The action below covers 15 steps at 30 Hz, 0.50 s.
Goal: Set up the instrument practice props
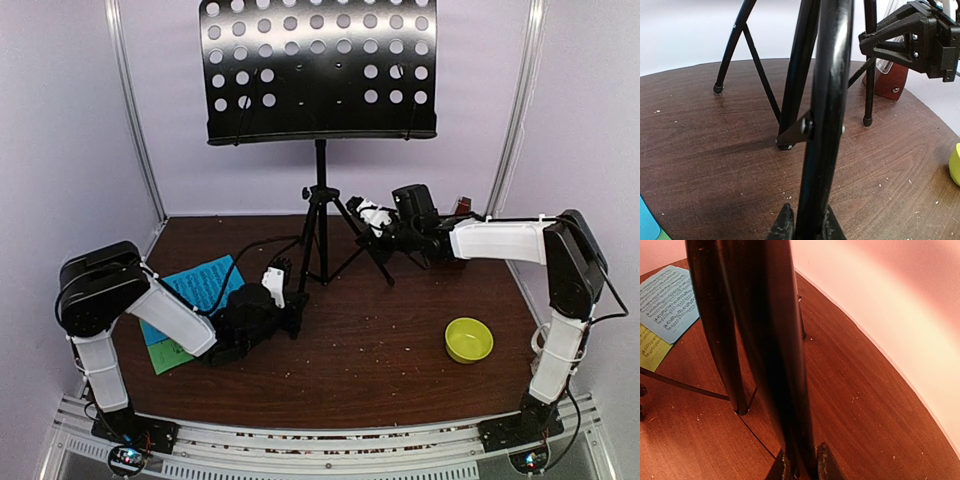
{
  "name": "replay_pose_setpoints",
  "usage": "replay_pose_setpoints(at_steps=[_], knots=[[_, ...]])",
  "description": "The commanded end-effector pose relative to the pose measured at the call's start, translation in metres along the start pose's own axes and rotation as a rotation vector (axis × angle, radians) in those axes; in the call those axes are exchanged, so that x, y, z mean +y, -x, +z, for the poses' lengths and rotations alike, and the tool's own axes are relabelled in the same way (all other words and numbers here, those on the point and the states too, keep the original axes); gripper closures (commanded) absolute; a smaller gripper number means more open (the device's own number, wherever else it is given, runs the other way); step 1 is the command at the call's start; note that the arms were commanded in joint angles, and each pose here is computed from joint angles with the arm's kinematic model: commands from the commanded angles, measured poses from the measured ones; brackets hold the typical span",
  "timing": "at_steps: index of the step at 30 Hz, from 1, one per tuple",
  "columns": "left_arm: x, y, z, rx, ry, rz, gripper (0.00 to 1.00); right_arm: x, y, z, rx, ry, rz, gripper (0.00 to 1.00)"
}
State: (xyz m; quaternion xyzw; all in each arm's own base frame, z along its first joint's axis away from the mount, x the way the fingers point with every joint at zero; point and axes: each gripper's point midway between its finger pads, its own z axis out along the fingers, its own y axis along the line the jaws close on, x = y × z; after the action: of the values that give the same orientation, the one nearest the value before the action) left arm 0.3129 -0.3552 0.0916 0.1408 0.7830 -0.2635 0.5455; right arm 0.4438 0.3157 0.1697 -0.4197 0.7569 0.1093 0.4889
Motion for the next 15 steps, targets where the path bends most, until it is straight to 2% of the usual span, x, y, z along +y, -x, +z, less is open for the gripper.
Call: replay_pose_setpoints(at_steps=[1, 5, 9, 13, 15], knots=[[0.0, -0.079, -0.008, 0.25, 0.009, -0.081, 1.0, -0.029, -0.028, 0.004, 0.067, -0.114, 0.133, 0.9], [-0.006, -0.073, -0.006, 0.24, -0.008, -0.079, 0.99, -0.026, -0.027, -0.005, 0.049, -0.11, 0.15, 0.76], [-0.012, -0.065, -0.006, 0.227, -0.034, -0.085, 0.94, -0.024, -0.019, -0.019, 0.014, -0.104, 0.162, 0.62], [-0.017, -0.056, -0.01, 0.211, -0.062, -0.086, 0.79, -0.02, -0.013, -0.032, -0.02, -0.096, 0.171, 0.44], [-0.017, -0.05, -0.014, 0.2, -0.064, -0.078, 0.64, -0.019, -0.008, -0.039, -0.037, -0.091, 0.175, 0.38]])
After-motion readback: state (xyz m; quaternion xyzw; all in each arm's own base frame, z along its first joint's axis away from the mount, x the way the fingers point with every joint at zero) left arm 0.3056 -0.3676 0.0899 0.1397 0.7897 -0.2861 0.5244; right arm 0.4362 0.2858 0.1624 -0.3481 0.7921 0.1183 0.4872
